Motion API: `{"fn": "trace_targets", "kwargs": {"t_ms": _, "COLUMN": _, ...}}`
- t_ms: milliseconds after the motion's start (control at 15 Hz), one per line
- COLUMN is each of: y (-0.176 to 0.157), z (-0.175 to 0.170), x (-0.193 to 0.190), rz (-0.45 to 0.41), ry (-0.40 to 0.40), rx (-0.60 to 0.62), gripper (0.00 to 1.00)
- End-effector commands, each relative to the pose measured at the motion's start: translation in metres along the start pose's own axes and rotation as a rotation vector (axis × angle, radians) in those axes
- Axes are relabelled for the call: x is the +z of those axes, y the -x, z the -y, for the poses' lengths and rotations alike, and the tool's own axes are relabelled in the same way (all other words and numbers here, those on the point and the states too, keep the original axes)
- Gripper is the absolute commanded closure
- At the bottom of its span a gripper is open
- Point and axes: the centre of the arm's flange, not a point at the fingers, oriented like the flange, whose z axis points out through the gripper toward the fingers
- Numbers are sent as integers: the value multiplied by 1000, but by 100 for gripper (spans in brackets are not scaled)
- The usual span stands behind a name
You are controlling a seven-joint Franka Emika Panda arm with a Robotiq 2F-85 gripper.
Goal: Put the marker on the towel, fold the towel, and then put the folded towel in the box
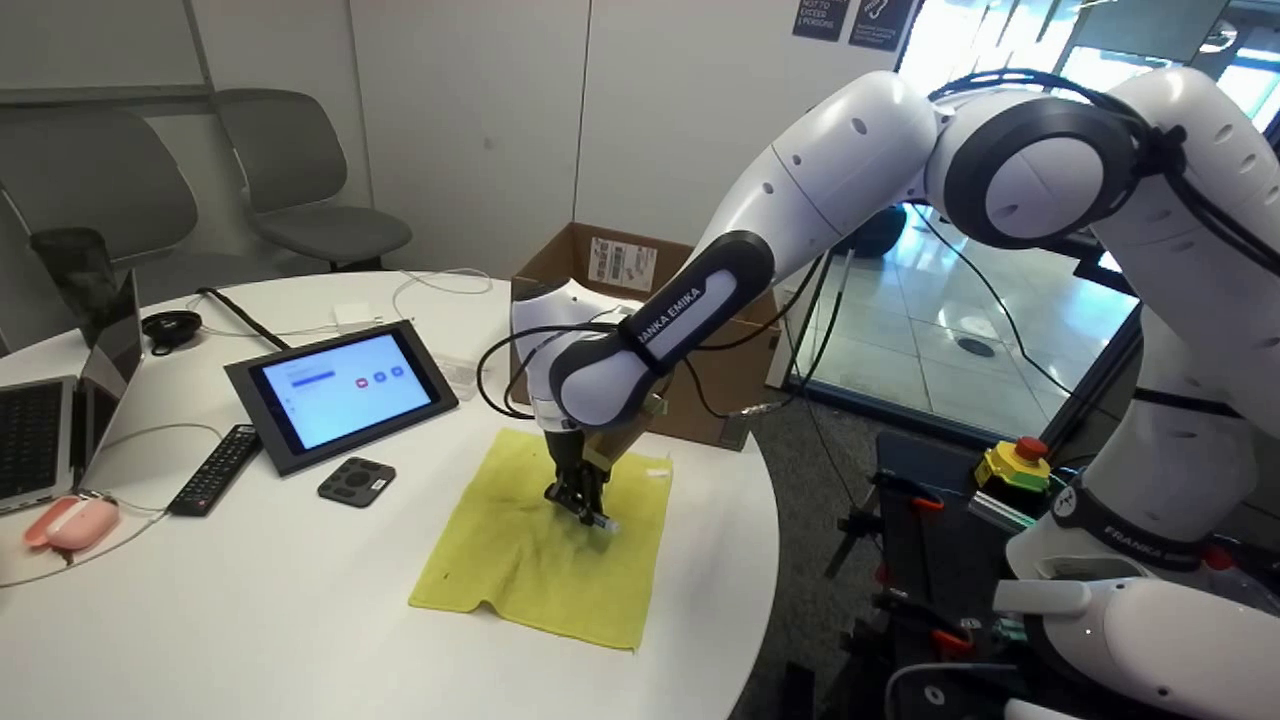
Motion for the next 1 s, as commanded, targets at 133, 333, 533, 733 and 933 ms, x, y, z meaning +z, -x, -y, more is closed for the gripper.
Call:
{"fn": "trace_targets", "kwargs": {"t_ms": 133, "y": 7, "z": -5, "x": 14, "rz": -45, "ry": 24, "rx": 11, "gripper": 88}}
{"fn": "trace_targets", "kwargs": {"t_ms": 333, "y": 7, "z": -6, "x": 25, "rz": -36, "ry": 20, "rx": 15, "gripper": 88}}
{"fn": "trace_targets", "kwargs": {"t_ms": 533, "y": 12, "z": -6, "x": 30, "rz": -34, "ry": 11, "rx": 10, "gripper": 53}}
{"fn": "trace_targets", "kwargs": {"t_ms": 733, "y": 16, "z": -9, "x": 27, "rz": -46, "ry": 6, "rx": 13, "gripper": 32}}
{"fn": "trace_targets", "kwargs": {"t_ms": 933, "y": 23, "z": -15, "x": 25, "rz": -70, "ry": -15, "rx": 36, "gripper": 9}}
